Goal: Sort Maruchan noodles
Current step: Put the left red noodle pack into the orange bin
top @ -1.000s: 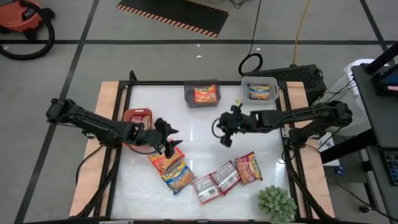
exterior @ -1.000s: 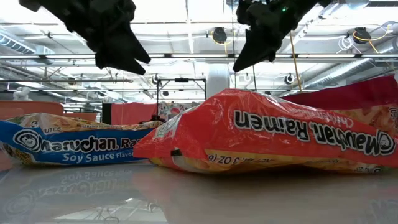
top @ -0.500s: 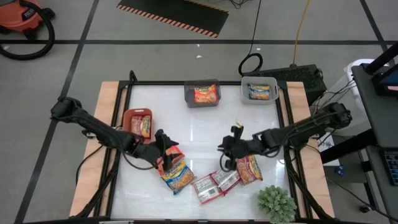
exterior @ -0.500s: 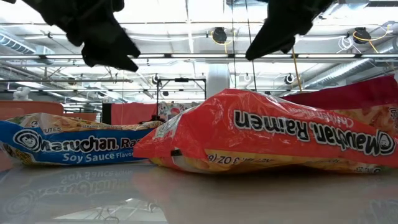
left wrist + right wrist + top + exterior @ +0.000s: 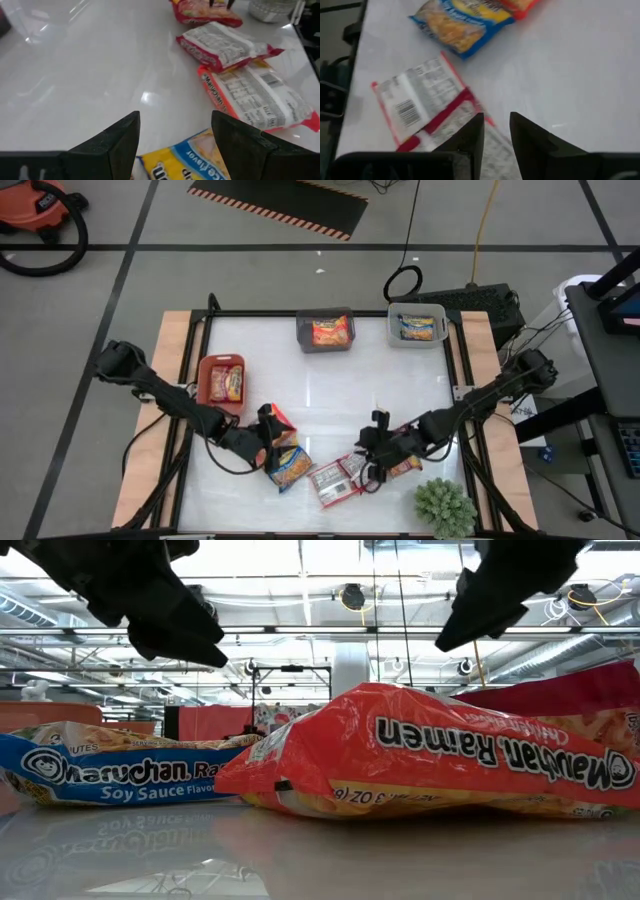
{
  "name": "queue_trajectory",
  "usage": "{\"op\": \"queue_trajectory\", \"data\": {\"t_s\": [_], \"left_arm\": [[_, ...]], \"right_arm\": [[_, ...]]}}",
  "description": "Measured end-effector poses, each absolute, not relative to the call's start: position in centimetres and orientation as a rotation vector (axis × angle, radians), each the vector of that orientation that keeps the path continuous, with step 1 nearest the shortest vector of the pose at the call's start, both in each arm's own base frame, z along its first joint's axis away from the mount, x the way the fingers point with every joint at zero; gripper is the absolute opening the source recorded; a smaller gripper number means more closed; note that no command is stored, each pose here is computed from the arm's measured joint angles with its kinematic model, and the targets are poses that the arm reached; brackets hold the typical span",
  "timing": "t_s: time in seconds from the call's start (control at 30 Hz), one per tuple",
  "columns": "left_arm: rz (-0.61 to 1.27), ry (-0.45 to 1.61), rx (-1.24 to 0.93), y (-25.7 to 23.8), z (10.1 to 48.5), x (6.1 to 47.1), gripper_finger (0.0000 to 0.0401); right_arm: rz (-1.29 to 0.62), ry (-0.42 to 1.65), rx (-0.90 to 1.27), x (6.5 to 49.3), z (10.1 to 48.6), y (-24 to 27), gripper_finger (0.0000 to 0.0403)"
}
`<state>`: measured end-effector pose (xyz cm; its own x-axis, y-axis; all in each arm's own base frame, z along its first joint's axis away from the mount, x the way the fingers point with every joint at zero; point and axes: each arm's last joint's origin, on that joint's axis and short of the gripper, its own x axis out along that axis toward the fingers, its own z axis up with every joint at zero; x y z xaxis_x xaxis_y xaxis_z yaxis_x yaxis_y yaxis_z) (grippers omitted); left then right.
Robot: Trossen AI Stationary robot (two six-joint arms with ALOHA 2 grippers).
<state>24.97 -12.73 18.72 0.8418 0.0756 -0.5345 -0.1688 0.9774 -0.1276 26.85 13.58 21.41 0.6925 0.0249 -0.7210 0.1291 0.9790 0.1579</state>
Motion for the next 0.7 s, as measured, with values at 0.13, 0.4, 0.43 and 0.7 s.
{"op": "queue_trajectory", "data": {"t_s": [0.13, 0.4, 0.43, 0.7], "left_arm": [[0.112, 0.566, -0.158, -13.3, 18.4, 24.8, 0.0250], [0.089, 0.550, -0.128, -13.5, 18.5, 24.9, 0.0250], [0.085, 0.541, -0.126, -13.6, 18.6, 24.9, 0.0250], [0.073, 0.529, -0.103, -13.6, 18.7, 25.0, 0.0250]], "right_arm": [[-0.012, 0.770, 0.198, 27.2, 21.0, 14.8, 0.0090], [0.018, 0.744, 0.267, 26.9, 20.9, 16.3, 0.0090], [0.022, 0.747, 0.267, 26.9, 20.8, 16.6, 0.0090], [0.024, 0.803, 0.290, 26.7, 18.7, 18.4, 0.0090]]}}
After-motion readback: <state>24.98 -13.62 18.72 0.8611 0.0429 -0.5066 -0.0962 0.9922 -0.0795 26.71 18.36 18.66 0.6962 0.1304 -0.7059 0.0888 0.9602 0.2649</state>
